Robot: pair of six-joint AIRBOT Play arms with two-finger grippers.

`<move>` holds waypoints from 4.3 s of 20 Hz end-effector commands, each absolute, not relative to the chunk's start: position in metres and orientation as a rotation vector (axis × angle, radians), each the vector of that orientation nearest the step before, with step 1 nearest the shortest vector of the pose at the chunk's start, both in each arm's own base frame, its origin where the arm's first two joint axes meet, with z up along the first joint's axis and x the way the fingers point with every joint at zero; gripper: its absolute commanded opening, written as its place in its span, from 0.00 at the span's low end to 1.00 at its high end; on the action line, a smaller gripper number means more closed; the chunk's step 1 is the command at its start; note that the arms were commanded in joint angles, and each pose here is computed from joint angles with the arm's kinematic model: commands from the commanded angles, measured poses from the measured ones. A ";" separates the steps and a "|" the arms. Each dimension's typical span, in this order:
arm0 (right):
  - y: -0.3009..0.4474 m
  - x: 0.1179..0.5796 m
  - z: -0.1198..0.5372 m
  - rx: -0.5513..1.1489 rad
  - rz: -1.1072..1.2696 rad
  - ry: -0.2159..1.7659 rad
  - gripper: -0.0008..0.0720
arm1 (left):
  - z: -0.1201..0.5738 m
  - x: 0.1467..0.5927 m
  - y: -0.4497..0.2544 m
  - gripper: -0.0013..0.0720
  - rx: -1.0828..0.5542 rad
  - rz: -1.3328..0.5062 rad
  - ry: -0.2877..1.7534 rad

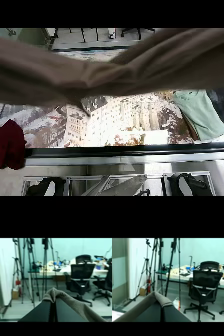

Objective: Fold the shirts.

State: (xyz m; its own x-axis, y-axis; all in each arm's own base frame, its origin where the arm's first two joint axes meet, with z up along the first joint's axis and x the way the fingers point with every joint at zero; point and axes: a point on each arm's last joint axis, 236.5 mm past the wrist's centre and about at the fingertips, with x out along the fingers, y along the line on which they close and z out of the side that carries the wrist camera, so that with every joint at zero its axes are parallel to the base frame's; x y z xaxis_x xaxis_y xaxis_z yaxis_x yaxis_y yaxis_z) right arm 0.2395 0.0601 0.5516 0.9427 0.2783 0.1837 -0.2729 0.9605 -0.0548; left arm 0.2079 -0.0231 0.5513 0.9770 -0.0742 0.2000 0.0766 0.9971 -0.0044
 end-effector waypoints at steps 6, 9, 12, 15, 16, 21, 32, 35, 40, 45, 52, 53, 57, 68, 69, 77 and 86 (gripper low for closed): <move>0.041 0.390 0.361 0.260 0.412 0.409 0.03 | 0.333 0.359 -0.001 0.04 -0.151 -0.112 0.451; 0.051 0.453 0.211 0.422 0.406 0.675 0.03 | 0.187 0.426 -0.026 0.04 -0.196 -0.180 0.751; 0.055 0.497 0.079 0.553 0.311 0.838 0.03 | 0.065 0.475 -0.035 0.04 -0.238 -0.170 0.941; 0.066 0.518 0.009 0.684 0.287 0.933 0.03 | -0.017 0.503 -0.037 0.04 -0.287 -0.158 1.116; 0.067 0.520 -0.007 0.690 0.273 0.952 0.03 | -0.036 0.506 -0.039 0.04 -0.306 -0.156 1.172; 0.050 0.516 0.002 0.687 0.288 0.974 0.53 | -0.040 0.512 -0.032 0.95 -0.322 -0.192 1.318; -0.032 0.330 -0.038 0.664 0.184 1.358 0.51 | -0.056 0.326 0.031 0.77 -0.627 -0.180 1.601; -0.022 0.310 -0.056 0.704 0.185 1.415 0.51 | -0.096 0.315 0.015 0.69 -0.727 -0.174 1.554; -0.009 0.291 -0.073 0.759 0.188 1.463 0.51 | -0.115 0.339 -0.006 0.69 -0.811 -0.245 1.523; 0.014 0.282 -0.096 0.797 0.200 1.459 0.51 | -0.119 0.370 -0.013 0.26 -0.748 -0.289 1.517; 0.069 0.281 -0.129 0.757 0.285 1.562 0.51 | -0.097 0.379 -0.011 0.04 -0.730 -0.342 1.511; 0.085 0.280 -0.128 0.768 0.335 1.573 0.51 | -0.095 0.377 -0.012 0.04 -0.727 -0.340 1.507; 0.138 0.284 -0.091 0.737 0.562 1.528 0.19 | -0.051 0.384 -0.016 0.04 -0.681 -0.378 1.393; 0.088 0.242 0.527 0.049 0.430 -0.162 0.03 | 0.574 0.200 -0.052 0.04 0.007 -0.204 -0.396; 0.089 0.205 0.566 -0.018 0.383 -0.287 0.03 | 0.612 0.136 -0.055 0.04 0.074 -0.124 -0.585; 0.097 0.193 0.572 -0.070 0.391 -0.244 0.03 | 0.575 0.145 -0.033 0.04 0.165 0.012 -0.346; 0.058 0.382 0.251 0.360 0.428 0.543 0.03 | 0.266 0.402 -0.048 0.04 -0.274 -0.422 0.544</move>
